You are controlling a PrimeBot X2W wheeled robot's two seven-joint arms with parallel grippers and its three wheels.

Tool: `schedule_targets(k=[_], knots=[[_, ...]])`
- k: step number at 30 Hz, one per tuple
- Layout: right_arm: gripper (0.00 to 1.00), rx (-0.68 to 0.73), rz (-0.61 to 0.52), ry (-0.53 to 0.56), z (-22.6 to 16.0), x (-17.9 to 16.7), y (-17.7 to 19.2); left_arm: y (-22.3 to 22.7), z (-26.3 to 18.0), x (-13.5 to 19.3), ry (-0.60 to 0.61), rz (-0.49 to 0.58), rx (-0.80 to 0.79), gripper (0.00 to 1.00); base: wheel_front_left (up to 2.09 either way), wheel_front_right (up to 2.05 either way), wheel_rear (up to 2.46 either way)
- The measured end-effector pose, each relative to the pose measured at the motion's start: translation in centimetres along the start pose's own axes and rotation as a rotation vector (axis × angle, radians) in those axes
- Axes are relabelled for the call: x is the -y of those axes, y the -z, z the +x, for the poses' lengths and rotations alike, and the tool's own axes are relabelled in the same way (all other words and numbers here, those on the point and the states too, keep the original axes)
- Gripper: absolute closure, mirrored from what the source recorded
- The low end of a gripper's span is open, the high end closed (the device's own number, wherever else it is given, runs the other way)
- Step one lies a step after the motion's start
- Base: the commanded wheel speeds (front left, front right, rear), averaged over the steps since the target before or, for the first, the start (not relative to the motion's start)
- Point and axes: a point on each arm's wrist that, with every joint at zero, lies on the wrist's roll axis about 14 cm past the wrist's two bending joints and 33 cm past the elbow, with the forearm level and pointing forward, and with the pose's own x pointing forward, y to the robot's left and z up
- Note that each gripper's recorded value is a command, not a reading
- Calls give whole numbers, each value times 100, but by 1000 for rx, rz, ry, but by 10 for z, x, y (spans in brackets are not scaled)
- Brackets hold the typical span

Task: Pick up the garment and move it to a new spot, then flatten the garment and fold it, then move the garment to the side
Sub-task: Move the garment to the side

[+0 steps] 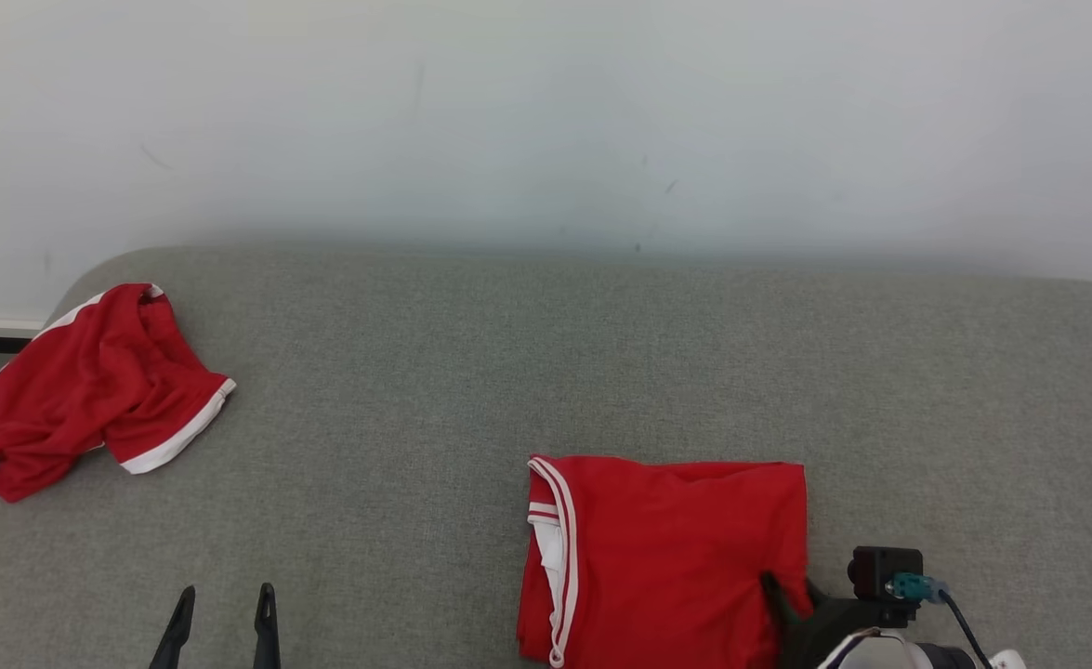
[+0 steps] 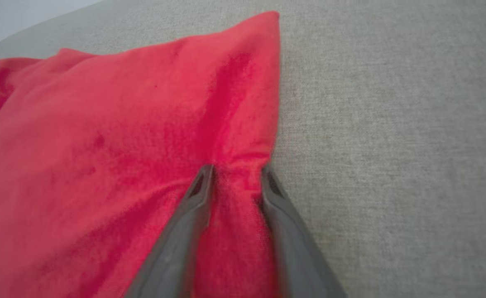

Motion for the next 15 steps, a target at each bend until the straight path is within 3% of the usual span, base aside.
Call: schedule_targets(k=[5,15], knots=[[100,28,-44,6,4,8,-15,1,3,2,1,-6,-3,0,0,0,0],[100,204,-244,161,9,100,-132,-4,37,11,36,-9,13,0,0,0,0]])
